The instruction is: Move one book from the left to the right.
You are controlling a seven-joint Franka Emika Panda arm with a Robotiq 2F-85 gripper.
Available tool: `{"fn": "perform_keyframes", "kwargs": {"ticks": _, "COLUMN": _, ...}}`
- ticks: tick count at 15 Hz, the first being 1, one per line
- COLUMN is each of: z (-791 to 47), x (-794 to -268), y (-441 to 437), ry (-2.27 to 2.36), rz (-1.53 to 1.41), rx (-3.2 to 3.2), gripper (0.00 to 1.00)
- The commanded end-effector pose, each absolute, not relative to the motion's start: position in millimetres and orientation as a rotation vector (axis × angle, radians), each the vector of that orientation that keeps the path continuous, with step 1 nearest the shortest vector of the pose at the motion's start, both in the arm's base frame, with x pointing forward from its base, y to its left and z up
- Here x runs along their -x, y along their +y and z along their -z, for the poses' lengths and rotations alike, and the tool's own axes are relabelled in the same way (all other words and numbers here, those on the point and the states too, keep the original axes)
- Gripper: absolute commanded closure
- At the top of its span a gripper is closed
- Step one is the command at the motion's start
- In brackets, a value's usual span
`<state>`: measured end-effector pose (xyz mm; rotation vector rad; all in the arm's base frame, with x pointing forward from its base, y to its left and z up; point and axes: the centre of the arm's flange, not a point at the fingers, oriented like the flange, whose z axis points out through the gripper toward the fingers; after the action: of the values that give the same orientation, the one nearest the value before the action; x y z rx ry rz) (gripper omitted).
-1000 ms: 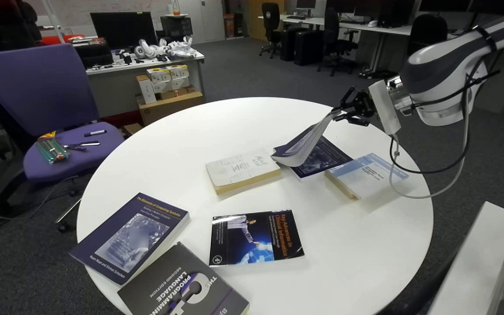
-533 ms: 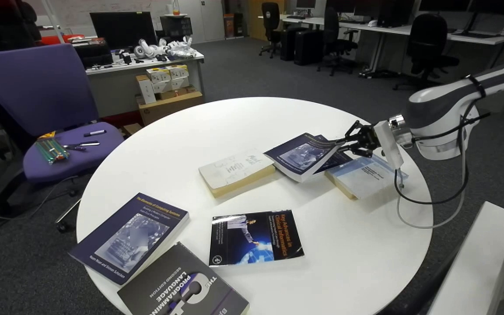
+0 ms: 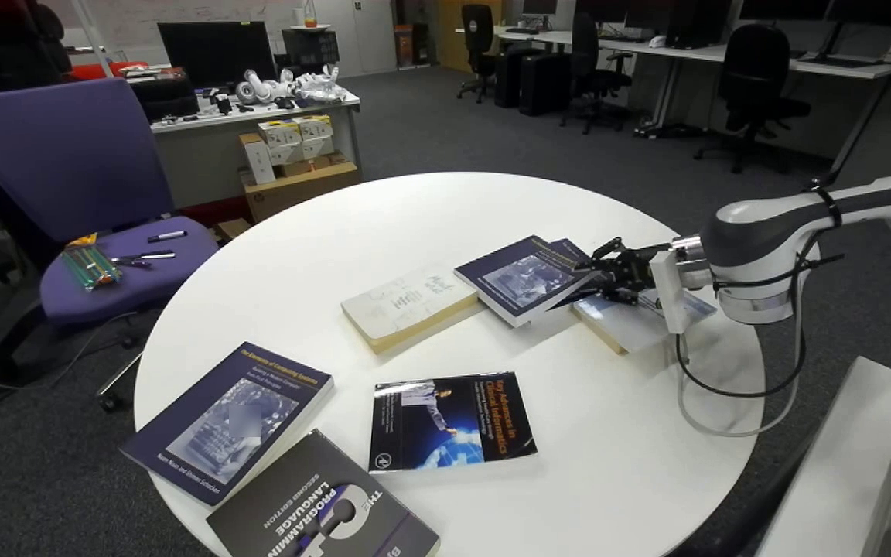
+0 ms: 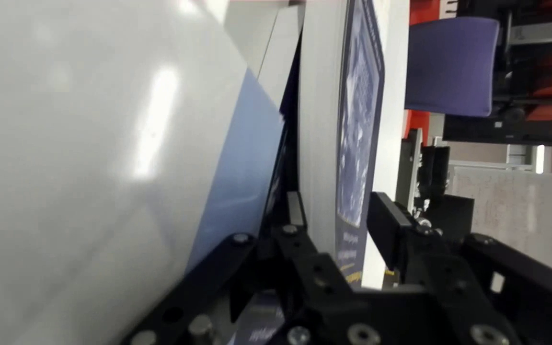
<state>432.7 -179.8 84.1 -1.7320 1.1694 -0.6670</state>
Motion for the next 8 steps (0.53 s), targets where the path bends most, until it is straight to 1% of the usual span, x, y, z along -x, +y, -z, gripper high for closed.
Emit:
{"fn": "perform_keyframes", "kwargs": {"ticks": 1, "z": -65.0, "x": -438.5, "y": -93.7, "ry": 0.964, "rz": 0.632, "rx": 1.735, "gripper": 0.24}}
{"fn": "perform_keyframes", "kwargs": {"ticks": 4, "z": -87.7, "x": -437.6, "y": -28.9, "ry": 0.785, "rz": 0.603, "rx": 1.798, "gripper": 0.01}}
{"fn": "perform_keyframes", "kwargs": {"ticks": 8, "z": -121.4, "x": -443.2, "y": 34.1, "ry": 0.624, "rz": 0.535, "rx": 1.893, "gripper": 0.0}}
